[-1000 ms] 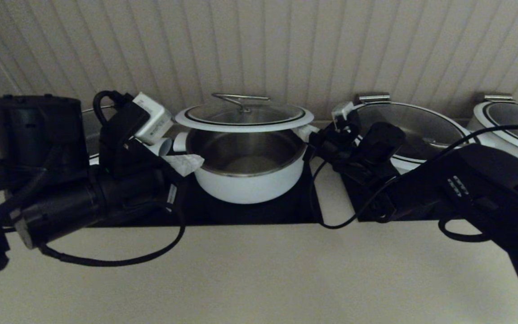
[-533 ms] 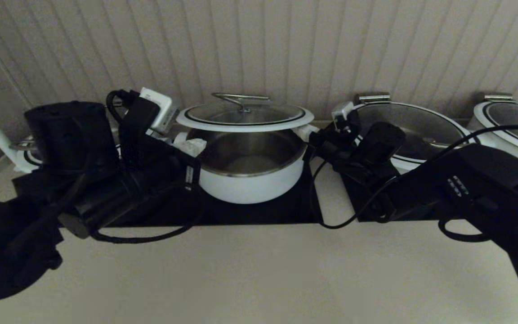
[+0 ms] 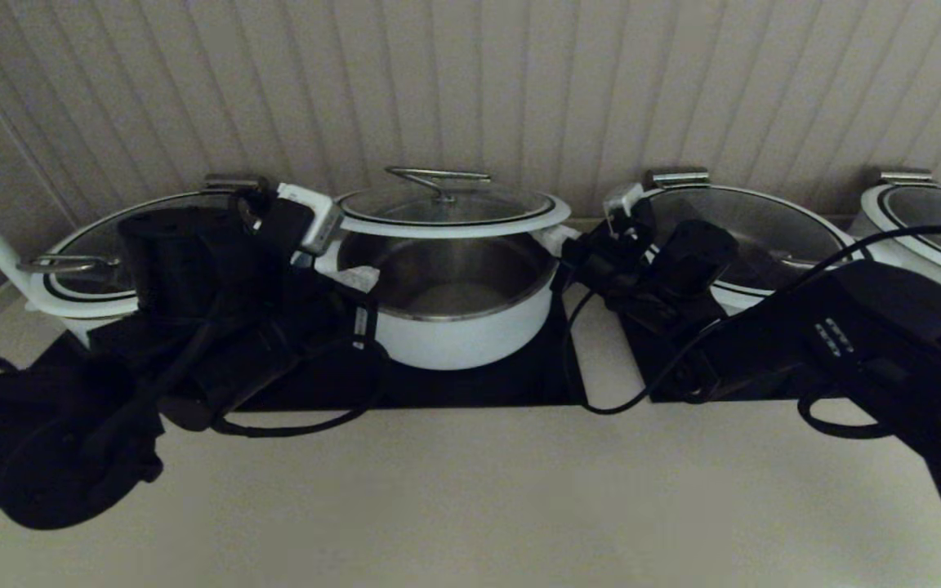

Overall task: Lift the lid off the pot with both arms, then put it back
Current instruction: Open the pot lid completely

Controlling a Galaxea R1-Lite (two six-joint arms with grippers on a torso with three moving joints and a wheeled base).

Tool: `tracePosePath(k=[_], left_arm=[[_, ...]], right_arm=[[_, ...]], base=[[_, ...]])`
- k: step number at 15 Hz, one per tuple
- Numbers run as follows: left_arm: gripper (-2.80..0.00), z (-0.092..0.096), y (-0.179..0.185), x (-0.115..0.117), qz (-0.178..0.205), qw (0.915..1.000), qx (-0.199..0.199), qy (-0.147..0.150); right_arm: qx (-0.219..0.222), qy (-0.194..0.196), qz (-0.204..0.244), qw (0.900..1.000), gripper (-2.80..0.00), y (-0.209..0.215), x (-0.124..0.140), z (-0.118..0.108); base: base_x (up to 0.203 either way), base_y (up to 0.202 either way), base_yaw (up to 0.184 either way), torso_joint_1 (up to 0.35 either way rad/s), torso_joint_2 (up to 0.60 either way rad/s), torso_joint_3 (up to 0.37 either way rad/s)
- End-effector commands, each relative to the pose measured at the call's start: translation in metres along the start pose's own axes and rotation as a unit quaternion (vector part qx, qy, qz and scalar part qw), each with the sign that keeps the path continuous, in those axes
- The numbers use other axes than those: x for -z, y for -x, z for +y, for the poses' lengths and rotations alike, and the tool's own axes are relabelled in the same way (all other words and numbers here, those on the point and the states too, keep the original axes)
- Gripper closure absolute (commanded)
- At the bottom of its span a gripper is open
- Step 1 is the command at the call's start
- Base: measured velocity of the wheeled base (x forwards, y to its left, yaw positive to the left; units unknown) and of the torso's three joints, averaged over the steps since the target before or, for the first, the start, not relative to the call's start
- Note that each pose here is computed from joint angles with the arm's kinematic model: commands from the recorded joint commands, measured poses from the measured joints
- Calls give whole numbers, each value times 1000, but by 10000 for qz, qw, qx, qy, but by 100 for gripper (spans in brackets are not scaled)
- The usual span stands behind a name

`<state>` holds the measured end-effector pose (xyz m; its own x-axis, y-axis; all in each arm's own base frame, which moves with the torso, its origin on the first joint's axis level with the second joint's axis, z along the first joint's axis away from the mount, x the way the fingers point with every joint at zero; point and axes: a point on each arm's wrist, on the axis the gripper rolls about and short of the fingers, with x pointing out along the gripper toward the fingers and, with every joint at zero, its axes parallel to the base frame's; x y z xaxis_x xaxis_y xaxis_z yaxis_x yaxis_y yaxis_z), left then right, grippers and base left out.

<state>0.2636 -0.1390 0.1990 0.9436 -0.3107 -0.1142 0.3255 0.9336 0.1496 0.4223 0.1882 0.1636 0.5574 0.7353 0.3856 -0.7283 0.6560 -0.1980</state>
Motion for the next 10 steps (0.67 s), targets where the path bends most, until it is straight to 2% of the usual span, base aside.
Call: tracePosePath(k=[1, 3, 6, 10], left_arm=[[0, -2, -13, 1, -45, 9997, -232, 43], [0, -6, -20, -7, -241, 9991, -317, 157], [0, -8, -22, -10, -299, 9990, -283, 185], [0, -26, -15, -15, -371, 9992, -3, 170]], right_arm=[[-28, 40, -81, 10000, 0, -1, -5, 1], [-28, 33, -68, 10000, 0, -1, -5, 1], [-35, 30, -61, 10000, 0, -1, -5, 1], [-35, 28, -51, 10000, 0, -1, -2, 1]], base=[[0, 0, 0, 0, 0, 0], [0, 0, 0, 0, 0, 0], [0, 0, 0, 0, 0, 0], [0, 0, 0, 0, 0, 0]])
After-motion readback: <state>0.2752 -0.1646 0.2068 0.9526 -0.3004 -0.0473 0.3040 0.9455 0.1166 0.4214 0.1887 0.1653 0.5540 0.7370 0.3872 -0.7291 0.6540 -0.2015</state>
